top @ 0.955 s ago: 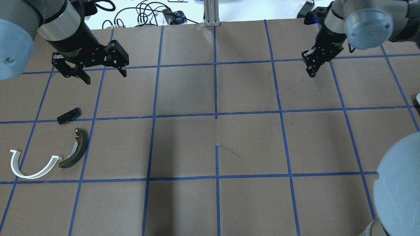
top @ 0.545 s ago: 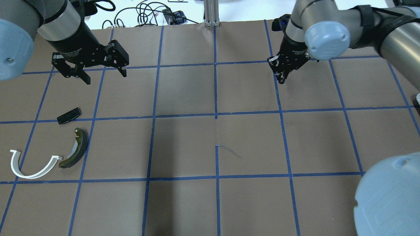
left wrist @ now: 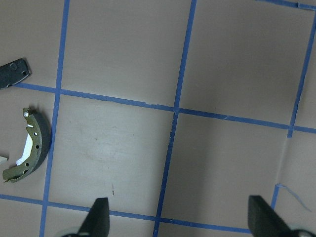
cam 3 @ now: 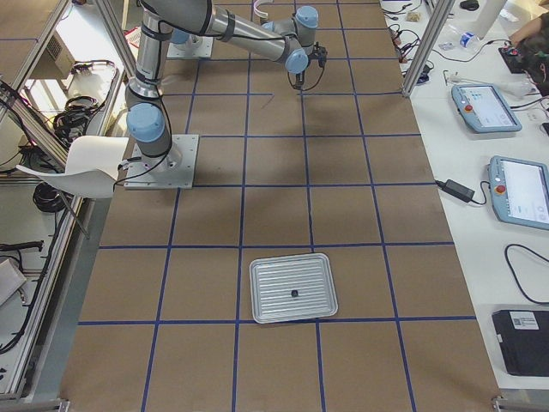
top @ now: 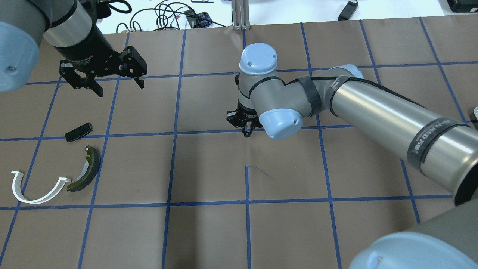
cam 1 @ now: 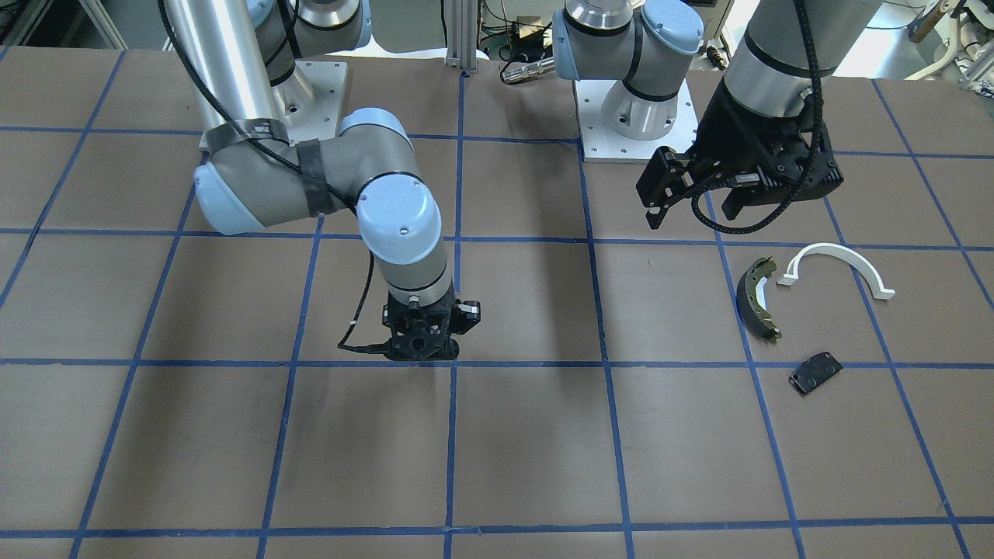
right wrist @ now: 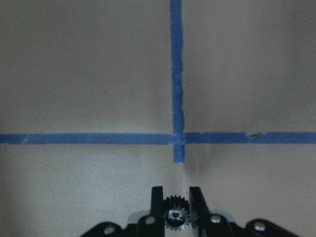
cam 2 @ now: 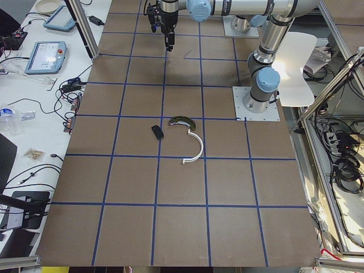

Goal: Place bearing gear from tray to pile

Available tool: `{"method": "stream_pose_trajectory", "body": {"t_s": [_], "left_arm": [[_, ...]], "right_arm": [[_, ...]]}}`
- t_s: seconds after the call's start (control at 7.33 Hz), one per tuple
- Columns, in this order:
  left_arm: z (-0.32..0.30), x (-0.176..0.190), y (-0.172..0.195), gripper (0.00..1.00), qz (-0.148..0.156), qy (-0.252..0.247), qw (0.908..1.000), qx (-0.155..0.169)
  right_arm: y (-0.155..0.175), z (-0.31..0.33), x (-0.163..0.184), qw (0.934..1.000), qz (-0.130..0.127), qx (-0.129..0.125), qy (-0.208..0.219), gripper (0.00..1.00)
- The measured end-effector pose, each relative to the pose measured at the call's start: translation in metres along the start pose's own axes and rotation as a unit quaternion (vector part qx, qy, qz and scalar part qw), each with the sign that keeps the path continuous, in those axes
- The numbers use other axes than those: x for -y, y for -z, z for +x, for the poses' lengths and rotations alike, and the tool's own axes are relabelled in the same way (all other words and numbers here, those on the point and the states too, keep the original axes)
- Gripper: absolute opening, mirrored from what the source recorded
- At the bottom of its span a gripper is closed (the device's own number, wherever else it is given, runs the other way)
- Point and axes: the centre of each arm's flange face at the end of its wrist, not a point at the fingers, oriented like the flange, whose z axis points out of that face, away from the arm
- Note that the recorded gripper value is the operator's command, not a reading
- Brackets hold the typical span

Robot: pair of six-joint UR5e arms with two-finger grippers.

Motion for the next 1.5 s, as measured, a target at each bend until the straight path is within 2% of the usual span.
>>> {"method": "stream_pose_trajectory", "body": {"t_s": [0.14,0.27,0.41,0.68,0.82,1.09,1.36,1.5], "left_arm": [[-0.002,0.003,-0.005,1.0,-0.005,0.002,1.0,0.001],[-0.003,0.006,-0.013,1.0,-0.013,0.005,0.9999,0.002],[-0.004,0.005,-0.023,1.0,-0.021,0.006,0.9998,0.003],[-0.006,0.002,-0.052,1.0,-0.036,0.005,0.9993,0.005],[-0.005,0.002,-0.078,1.0,-0.038,0.003,0.9992,0.005],[0.011,-0.012,-0.15,1.0,-0.029,-0.009,0.9996,-0.002],[0.074,-0.04,-0.208,1.0,0.004,-0.001,0.9999,-0.014],[0.109,-0.053,-0.228,1.0,0.01,0.005,0.9997,-0.02]], "right_arm": [[-0.014,-0.017,-0.016,1.0,-0.005,0.002,0.005,0.56],[-0.02,-0.029,-0.025,0.9999,-0.007,0.001,0.011,0.93],[-0.019,-0.033,-0.028,0.9999,-0.004,0.0,0.015,1.0],[-0.001,-0.016,-0.015,0.9997,0.012,0.0,0.023,1.0],[0.02,0.012,0.001,0.9994,0.02,-0.001,0.029,1.0],[0.072,0.105,0.036,0.9983,0.024,-0.01,0.052,1.0],[0.117,0.21,0.056,0.9956,0.025,-0.02,0.088,1.0],[0.134,0.265,0.06,0.9937,0.022,-0.025,0.107,1.0]]}}
